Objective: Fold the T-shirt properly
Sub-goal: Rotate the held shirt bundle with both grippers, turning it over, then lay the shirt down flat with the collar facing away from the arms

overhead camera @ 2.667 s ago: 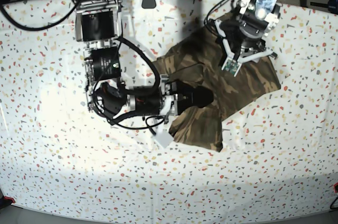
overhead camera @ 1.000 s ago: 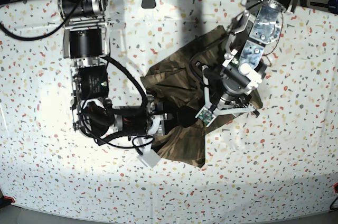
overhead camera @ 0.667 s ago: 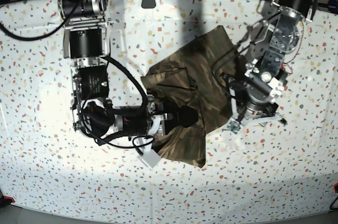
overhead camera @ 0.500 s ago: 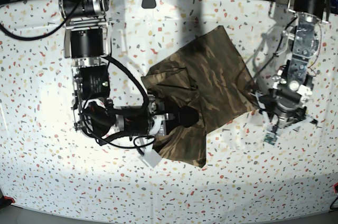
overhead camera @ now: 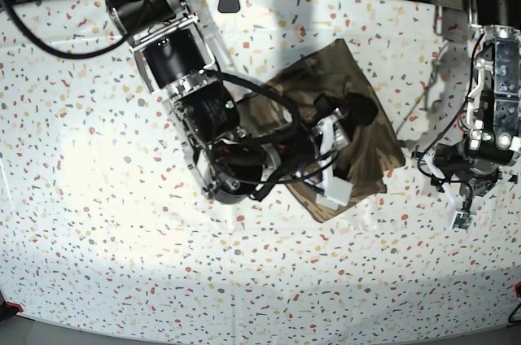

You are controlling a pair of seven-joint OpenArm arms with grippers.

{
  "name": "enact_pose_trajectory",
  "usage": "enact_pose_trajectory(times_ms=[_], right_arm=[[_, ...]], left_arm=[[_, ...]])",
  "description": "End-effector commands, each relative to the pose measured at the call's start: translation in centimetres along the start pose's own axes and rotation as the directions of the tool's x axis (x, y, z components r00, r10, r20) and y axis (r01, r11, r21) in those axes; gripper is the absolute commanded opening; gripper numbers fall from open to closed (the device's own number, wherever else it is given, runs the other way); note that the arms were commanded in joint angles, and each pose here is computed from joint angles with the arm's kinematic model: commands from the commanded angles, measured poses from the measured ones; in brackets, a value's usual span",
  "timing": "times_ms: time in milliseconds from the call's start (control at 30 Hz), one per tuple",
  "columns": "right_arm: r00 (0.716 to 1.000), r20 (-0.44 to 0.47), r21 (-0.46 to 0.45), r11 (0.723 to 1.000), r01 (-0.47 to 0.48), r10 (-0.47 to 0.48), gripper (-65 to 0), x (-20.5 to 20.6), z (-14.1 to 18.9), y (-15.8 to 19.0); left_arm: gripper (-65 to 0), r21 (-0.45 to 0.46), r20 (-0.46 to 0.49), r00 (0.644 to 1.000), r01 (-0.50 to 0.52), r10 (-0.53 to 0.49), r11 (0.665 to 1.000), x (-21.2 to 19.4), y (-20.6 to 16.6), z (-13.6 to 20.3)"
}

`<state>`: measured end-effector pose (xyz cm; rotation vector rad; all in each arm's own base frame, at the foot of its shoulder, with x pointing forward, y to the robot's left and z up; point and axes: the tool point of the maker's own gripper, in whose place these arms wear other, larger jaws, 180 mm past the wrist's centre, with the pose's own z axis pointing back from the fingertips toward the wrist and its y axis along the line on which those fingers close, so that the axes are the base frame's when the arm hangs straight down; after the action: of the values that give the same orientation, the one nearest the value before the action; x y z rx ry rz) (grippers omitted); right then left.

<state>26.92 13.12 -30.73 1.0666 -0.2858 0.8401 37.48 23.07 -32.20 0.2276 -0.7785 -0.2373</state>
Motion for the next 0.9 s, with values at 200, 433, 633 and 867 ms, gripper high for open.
enact_pose_trajectory(times_ms=[200,433,633,867], right_arm=[[0.992,-0.041,0.119,0.987,-0.111,0.117,-34.3,0.4,-2.0,3.9],[0.978,0.123,0.053,0.983,-0.178,0.170,-34.3,5.2,2.0,2.2],[0.914,0.345,-0.204,0.968,-0.146,0.211,-34.3,11.7,9.8,-2.5],[0.858,0.342,-0.543,0.826,-0.152,0.383,-34.4,15.3,12.6,-7.1]], left_arm=[[-41.1,0.029,0.040,0.999,0.001,-0.002,1.000,1.4,1.1,0.5],[-41.1,0.033,0.038,0.999,0.003,-0.004,0.999,1.4,1.2,0.5],[-41.1,0.004,0.109,0.994,-0.012,0.012,1.000,2.9,0.6,0.8],[-41.2,-0.298,0.207,0.976,0.005,0.059,0.955,3.9,-7.4,6.8]])
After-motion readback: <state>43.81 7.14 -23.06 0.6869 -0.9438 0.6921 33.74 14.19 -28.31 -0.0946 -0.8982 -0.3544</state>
